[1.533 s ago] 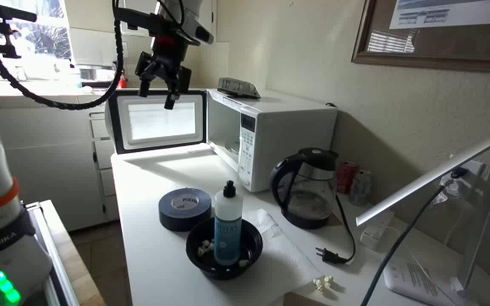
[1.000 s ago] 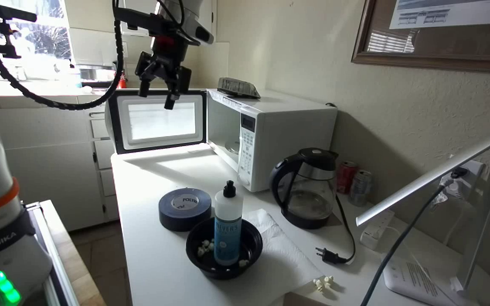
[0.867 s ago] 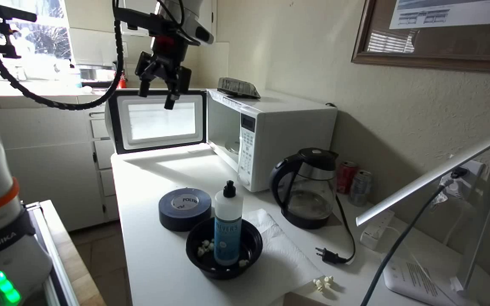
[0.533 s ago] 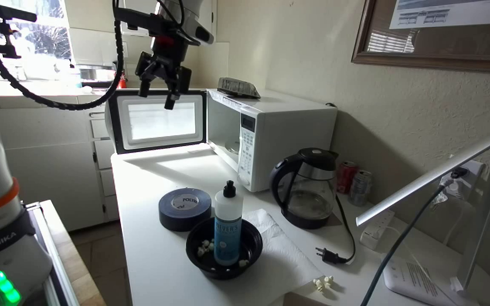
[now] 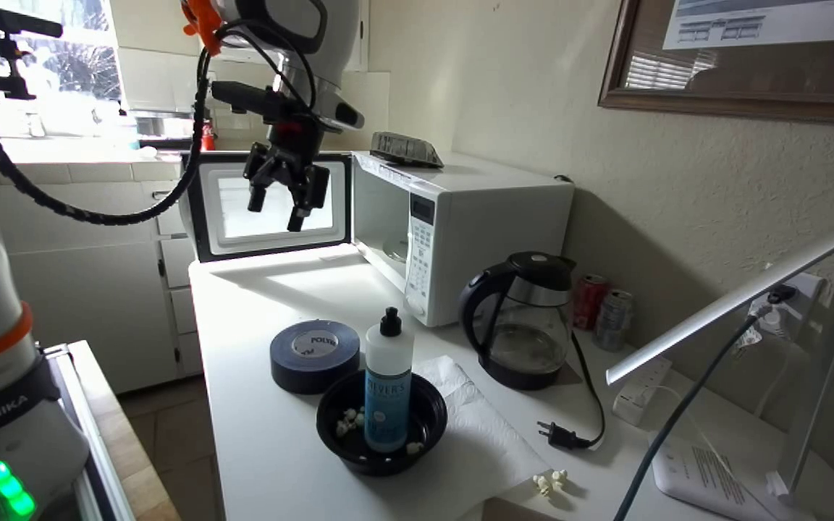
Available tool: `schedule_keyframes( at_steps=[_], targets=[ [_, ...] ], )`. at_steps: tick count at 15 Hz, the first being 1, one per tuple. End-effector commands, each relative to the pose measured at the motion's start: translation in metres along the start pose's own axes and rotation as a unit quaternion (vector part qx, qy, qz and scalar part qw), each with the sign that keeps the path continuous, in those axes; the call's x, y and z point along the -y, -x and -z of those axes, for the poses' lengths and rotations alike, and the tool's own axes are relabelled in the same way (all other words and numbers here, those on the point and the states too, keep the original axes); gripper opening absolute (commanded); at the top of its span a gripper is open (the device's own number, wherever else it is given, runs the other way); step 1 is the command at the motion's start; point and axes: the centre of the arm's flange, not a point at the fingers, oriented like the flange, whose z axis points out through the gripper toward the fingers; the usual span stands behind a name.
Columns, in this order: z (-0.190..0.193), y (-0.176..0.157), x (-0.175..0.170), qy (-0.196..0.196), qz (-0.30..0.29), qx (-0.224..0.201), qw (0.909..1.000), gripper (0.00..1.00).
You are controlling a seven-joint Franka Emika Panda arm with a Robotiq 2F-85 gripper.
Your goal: Pick the masking tape from the table and place it on top of the microwave
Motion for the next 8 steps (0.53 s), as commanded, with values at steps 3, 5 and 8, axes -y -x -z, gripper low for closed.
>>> schedule_keyframes(
  at_steps=[3, 5, 8],
  targets=[
    [-0.033, -0.018, 0.01, 0.017, -0.031, 0.009, 0.9993, 1.0],
    [-0.043, -0.022, 0.013, 0.021, -0.037, 0.02, 0.9989, 1.0],
    [-0.052, -0.026, 0.013, 0.025, -0.027, 0.005, 0.9993, 1.0]
  ],
)
